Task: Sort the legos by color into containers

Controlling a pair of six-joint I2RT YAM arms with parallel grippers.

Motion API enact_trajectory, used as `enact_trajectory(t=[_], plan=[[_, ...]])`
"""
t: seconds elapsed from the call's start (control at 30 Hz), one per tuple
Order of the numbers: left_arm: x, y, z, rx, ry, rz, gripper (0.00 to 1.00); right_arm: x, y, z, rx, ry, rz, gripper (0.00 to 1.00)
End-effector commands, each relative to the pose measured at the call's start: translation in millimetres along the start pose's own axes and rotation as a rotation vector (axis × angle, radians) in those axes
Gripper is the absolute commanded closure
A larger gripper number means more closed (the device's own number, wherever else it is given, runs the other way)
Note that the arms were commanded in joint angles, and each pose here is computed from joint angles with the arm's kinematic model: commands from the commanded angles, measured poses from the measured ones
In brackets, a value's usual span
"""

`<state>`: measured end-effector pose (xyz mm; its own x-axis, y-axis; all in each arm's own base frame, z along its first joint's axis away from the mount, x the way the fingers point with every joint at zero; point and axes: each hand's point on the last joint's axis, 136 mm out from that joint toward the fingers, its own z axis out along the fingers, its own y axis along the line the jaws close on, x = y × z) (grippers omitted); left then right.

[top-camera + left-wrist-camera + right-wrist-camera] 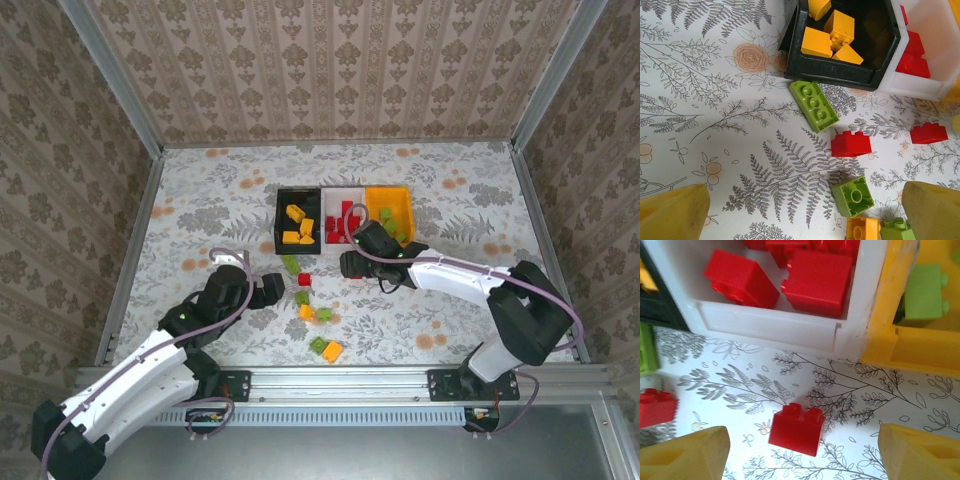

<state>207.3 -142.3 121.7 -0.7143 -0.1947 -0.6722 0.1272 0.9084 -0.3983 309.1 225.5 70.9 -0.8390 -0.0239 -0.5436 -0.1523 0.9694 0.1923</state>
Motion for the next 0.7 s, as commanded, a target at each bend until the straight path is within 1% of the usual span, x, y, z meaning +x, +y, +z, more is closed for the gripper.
enact_trajectory(t=[0.0, 0.13, 0.2, 0.33, 0.4, 0.47, 0.53, 0.67], plan=[[2.6, 3.8, 0.8, -0.008, 0.006, -0.029, 0.0, -6.1, 10.0, 12.6, -0.033, -0.024, 0.006, 0.23], [3.6, 6.1, 0.3, -0.016, 0.008, -0.031, 0.0, -0.6, 5.6, 28.3, 0.015, 0.013, -0.007, 0.28], [4.5, 6.7, 0.5, -0.018, 0.01, -0.033, 0.0, 3.7, 2.9, 35.1, 0.035, 0.036, -0.01, 0.35], [4.5, 6.6, 0.5, -0.016, 0.011, -0.031, 0.0, 11.4, 2.2, 38.5, 0.03, 0.057, 0.0, 0.47], [2.9, 5.0, 0.0, -0.011, 0.007, -0.03, 0.0, 13.3, 3.3, 37.8, 0.02, 0.062, 0.003, 0.55], [1.5, 4.0, -0.4, -0.008, 0.005, -0.029, 0.0, 12.0, 5.5, 34.9, 0.005, 0.057, 0.006, 0.62], [0.1, 2.7, -0.9, -0.005, 0.002, -0.026, 0.0, 6.8, 9.6, 27.5, -0.018, 0.041, 0.011, 0.66], [-2.5, -1.1, -1.9, 0.005, 0.004, -0.017, 0.0, -21.1, 21.7, -2.2, -0.068, -0.039, 0.012, 0.68]])
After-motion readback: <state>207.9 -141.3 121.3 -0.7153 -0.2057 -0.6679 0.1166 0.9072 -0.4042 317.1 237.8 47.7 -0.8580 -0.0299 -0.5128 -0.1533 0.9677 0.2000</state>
